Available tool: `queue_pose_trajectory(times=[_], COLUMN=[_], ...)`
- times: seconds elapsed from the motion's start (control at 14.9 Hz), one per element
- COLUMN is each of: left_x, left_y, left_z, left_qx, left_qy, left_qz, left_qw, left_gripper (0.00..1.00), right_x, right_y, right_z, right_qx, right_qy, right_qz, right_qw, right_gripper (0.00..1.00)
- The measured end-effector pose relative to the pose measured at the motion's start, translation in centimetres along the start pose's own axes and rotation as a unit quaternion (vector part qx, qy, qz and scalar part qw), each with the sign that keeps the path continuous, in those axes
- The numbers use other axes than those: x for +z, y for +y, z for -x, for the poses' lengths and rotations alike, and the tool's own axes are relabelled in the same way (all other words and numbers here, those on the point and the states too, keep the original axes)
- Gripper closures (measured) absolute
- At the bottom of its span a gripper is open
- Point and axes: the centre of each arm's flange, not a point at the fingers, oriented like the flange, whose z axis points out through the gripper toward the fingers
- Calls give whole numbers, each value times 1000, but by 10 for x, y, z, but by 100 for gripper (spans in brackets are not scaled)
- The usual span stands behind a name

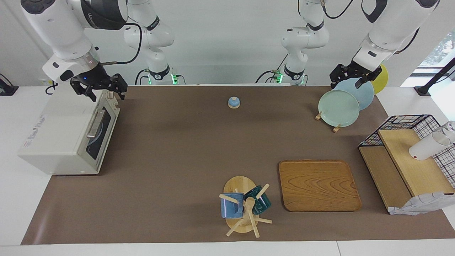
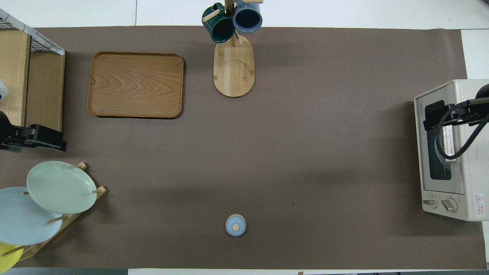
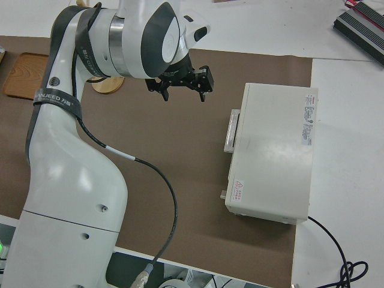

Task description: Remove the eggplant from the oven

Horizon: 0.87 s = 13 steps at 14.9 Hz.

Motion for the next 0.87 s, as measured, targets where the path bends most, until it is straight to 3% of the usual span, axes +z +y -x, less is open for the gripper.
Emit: queue_pose_trajectory(times=[0.4, 0.67, 0.87], left_x=[0, 0, 0], left_y=[0, 0, 0], left_z=[0, 0, 0], left_qx=[0, 0, 0], left_qy=[0, 0, 0], left_qz=[0, 0, 0], left_qw=[1000, 1000, 1000], left_gripper=[0, 0, 0], right_x=[0, -3, 3], right_y=[0, 12, 15], right_z=[0, -3, -6], right_qx=[0, 11, 13], right_qy=[0, 22, 28], right_qz=[0, 0, 0], right_qw=[1000, 1000, 1000], right_gripper=[0, 0, 32])
